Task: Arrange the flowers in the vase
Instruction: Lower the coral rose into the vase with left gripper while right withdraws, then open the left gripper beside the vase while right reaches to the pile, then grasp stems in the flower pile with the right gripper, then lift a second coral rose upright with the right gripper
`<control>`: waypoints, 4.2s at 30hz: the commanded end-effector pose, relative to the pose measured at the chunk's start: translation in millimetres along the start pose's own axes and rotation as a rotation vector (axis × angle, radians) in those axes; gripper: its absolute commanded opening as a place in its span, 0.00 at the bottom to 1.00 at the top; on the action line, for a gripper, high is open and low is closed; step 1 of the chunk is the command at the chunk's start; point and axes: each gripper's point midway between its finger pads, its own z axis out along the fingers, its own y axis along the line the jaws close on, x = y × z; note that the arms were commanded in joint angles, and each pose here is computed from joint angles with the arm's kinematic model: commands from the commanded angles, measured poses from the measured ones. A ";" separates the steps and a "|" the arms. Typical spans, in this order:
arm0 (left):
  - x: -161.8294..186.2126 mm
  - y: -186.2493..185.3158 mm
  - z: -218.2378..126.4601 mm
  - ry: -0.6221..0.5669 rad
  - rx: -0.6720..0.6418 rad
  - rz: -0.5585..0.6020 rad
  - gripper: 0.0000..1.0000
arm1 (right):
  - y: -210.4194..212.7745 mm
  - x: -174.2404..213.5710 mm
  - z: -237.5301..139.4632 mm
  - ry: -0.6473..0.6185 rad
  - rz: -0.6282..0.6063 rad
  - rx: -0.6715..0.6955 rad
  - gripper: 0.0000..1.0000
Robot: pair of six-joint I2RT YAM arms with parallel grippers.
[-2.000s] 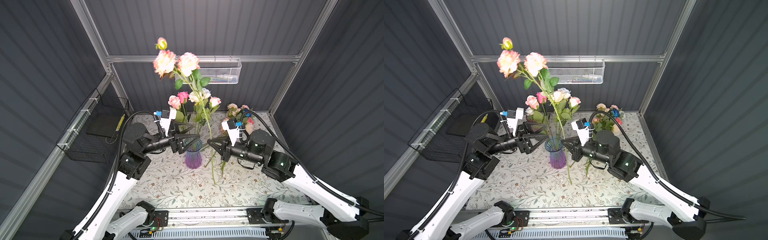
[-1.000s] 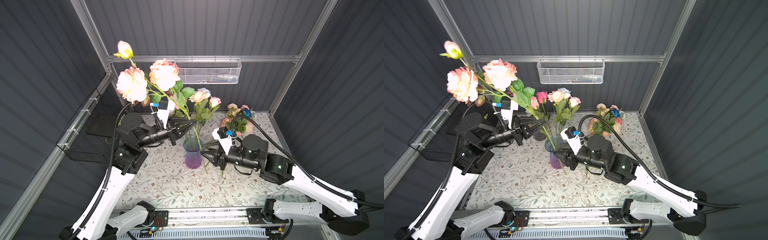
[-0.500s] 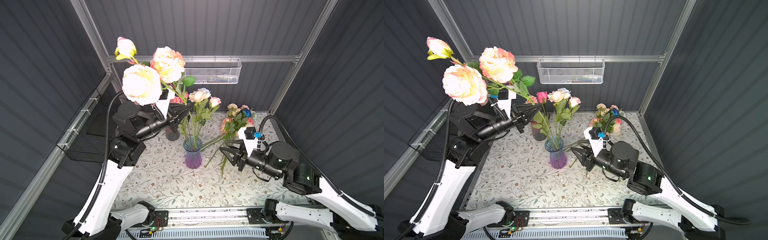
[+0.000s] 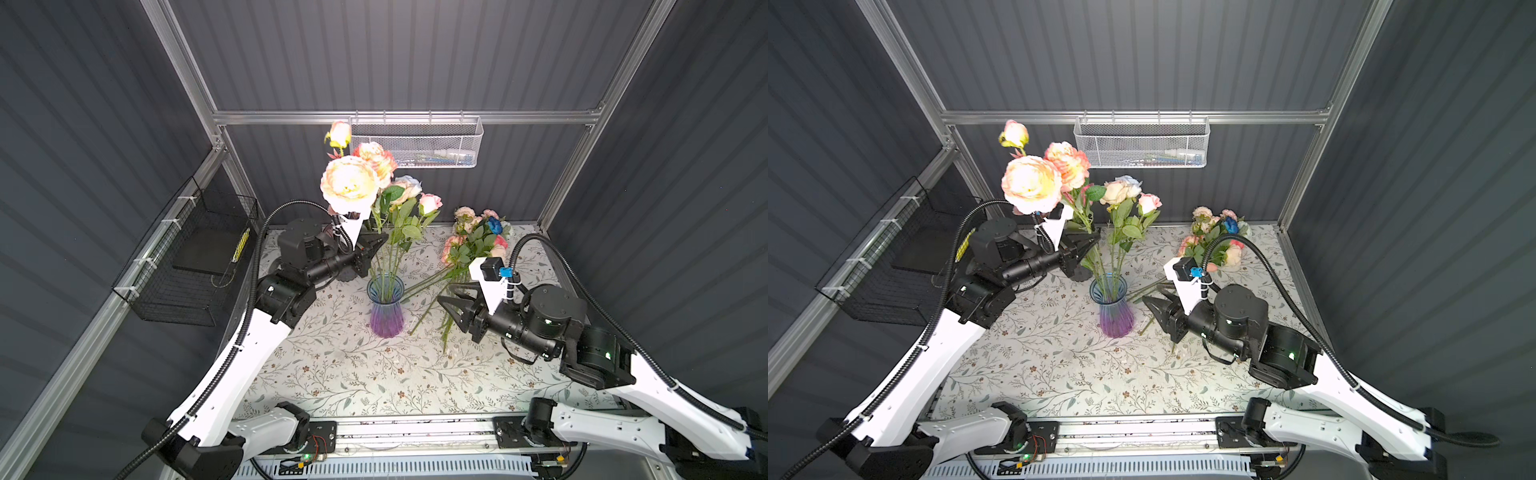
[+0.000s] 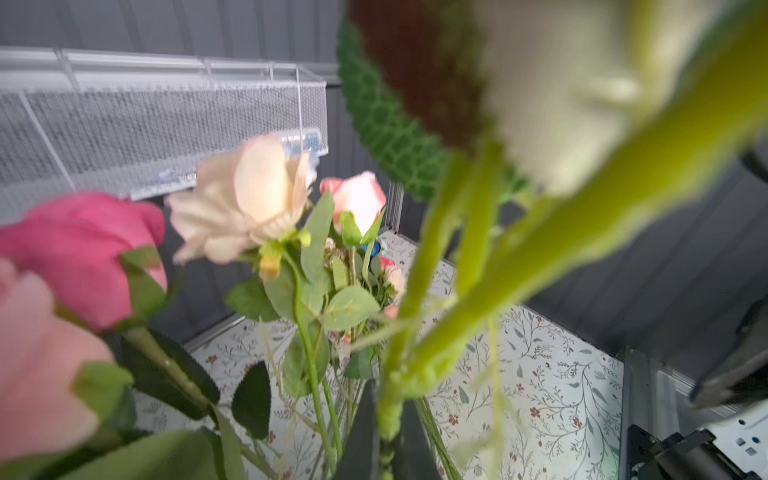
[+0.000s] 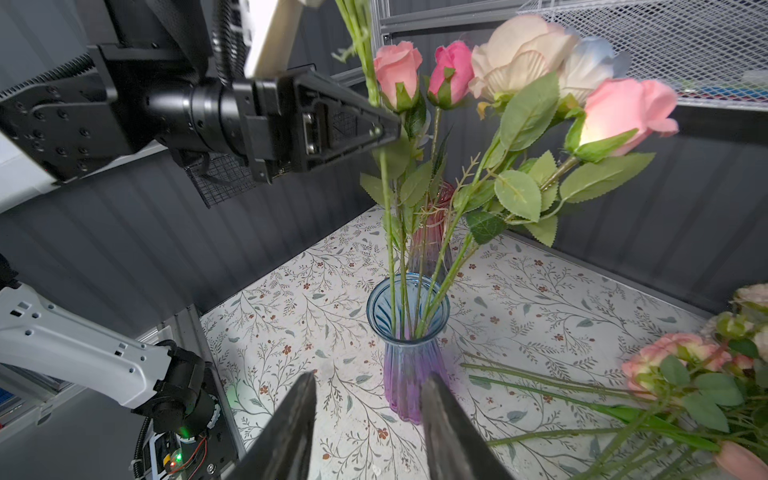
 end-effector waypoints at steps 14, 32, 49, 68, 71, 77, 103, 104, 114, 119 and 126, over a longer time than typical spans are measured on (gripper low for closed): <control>-51.5 2.1 -63.0 -0.260 -0.144 -0.103 0.92 | -7.7 3.4 9.1 0.008 0.015 0.040 0.63; -35.2 -2.1 -102.0 -0.307 -0.192 -0.205 1.00 | -25.9 46.4 14.7 0.138 0.092 0.122 0.66; 38.7 14.5 -112.3 -0.187 -0.314 -0.297 1.00 | -131.1 217.0 22.8 0.330 0.519 0.387 0.54; 63.1 12.2 -113.9 -0.134 -0.310 -0.364 1.00 | -289.4 267.6 117.8 0.457 0.713 0.559 0.30; 63.5 11.8 -115.8 -0.134 -0.313 -0.364 1.00 | -299.0 281.5 124.3 0.496 0.722 0.580 0.29; 65.5 12.1 -116.2 -0.128 -0.317 -0.366 1.00 | -310.9 296.0 132.5 0.550 0.720 0.612 0.28; 56.9 12.4 -115.8 -0.141 -0.316 -0.354 1.00 | -285.0 232.5 48.4 0.327 0.662 0.727 0.00; 57.1 12.0 -114.8 -0.138 -0.312 -0.355 1.00 | -284.9 229.2 39.1 0.313 0.662 0.750 0.00; 32.0 2.9 -121.3 -0.172 -0.276 -0.323 1.00 | -260.7 133.7 -43.5 -0.018 0.578 0.839 0.00; 17.4 -2.6 -123.5 -0.186 -0.252 -0.301 1.00 | -231.9 66.7 -79.0 -0.223 0.505 0.774 0.00; -1.5 -11.3 -127.0 -0.209 -0.213 -0.270 1.00 | -169.2 -31.6 -116.6 -0.463 0.367 0.544 0.00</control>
